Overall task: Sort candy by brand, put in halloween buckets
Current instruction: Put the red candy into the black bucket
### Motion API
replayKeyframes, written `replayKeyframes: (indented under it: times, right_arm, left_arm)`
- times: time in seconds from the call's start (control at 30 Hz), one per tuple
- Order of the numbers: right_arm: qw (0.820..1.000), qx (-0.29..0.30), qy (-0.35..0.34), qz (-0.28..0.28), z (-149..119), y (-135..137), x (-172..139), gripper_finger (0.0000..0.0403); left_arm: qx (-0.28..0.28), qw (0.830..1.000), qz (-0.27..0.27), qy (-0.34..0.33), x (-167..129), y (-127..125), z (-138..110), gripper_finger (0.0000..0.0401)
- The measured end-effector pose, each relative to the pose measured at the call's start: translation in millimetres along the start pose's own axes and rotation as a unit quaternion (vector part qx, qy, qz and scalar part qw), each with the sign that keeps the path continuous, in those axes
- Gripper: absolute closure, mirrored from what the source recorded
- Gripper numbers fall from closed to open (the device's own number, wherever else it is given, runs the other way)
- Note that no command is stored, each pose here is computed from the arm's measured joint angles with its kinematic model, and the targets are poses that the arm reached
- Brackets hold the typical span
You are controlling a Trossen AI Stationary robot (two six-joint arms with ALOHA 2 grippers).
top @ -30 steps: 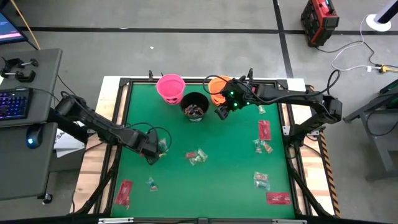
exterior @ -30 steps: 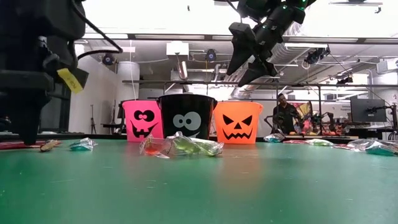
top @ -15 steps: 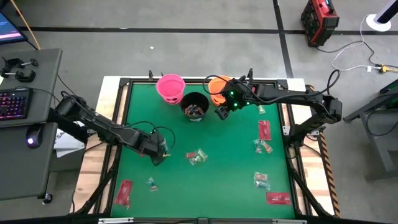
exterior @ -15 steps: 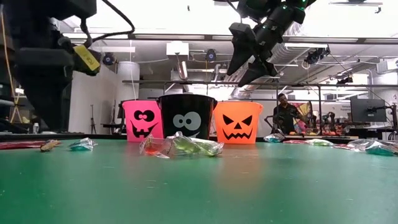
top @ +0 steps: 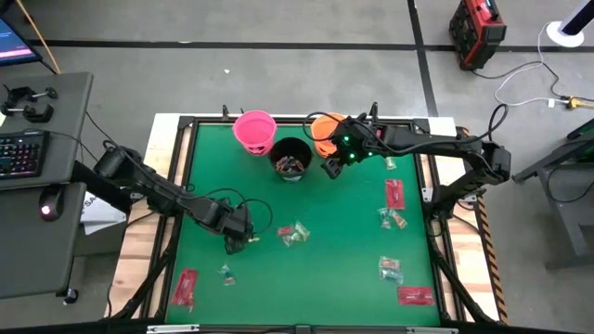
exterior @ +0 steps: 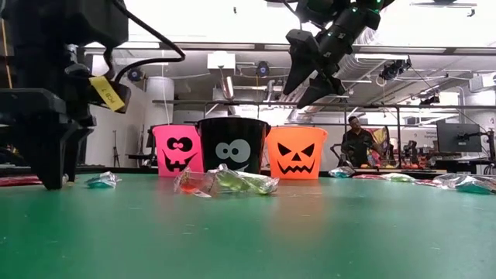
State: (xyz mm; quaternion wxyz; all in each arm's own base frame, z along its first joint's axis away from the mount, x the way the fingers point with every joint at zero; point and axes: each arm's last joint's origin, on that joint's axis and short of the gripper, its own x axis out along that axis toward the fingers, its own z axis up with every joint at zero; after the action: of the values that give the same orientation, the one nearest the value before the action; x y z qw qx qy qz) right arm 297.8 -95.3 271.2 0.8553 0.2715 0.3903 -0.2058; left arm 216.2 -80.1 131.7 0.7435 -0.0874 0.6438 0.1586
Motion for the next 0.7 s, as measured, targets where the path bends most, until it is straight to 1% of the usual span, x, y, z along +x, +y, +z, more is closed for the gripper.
replayKeyframes:
  times: [0.13, 0.2, 0.27, 0.33, 0.37, 0.43, 0.57, 0.7]
  right_arm:
    - [1.0, 0.0, 0.0, 0.0, -0.1, 0.1, 0.0, 0.0144]
    - [1.0, 0.0, 0.0, 0.0, -0.1, -0.1, 0.0, 0.0144]
    - [1.0, 0.0, 0.001, 0.0, -0.2, 0.0, 0.0, 0.0144]
    - [1.0, 0.0, 0.001, -0.001, -0.3, 0.0, 0.0, 0.0144]
    - [1.0, 0.0, 0.001, -0.001, -0.3, 0.0, 0.0, 0.0144]
    - [1.0, 0.0, 0.001, -0.001, -0.3, 0.0, 0.0, 0.0144]
    - [1.0, 0.001, 0.001, -0.001, -0.3, 0.0, 0.0, 0.0144]
    - [1.0, 0.004, -0.003, -0.008, 0.0, -0.5, 0.0, 0.0144]
  left_arm:
    - [0.012, 1.0, -0.003, -0.006, 1.9, -1.3, 1.3, 0.0193]
    - [0.029, 1.0, -0.005, -0.006, 1.5, -1.4, 1.4, 0.0212]
    - [0.048, 0.999, -0.01, -0.003, 1.5, -1.9, 1.4, 0.0255]
    - [0.066, 0.998, -0.012, -0.002, 1.1, -1.8, 1.3, 0.0316]
    - [0.075, 0.997, -0.013, -0.002, 0.5, -1.7, 1.3, 0.0332]
    - [0.091, 0.996, -0.018, -0.008, -2.3, -0.8, 1.0, 0.0332]
    - [0.12, 0.992, -0.026, -0.042, -20.8, 6.6, -1.6, 0.0332]
    - [0.137, 0.982, -0.065, -0.113, -52.1, 16.3, -0.4, 0.034]
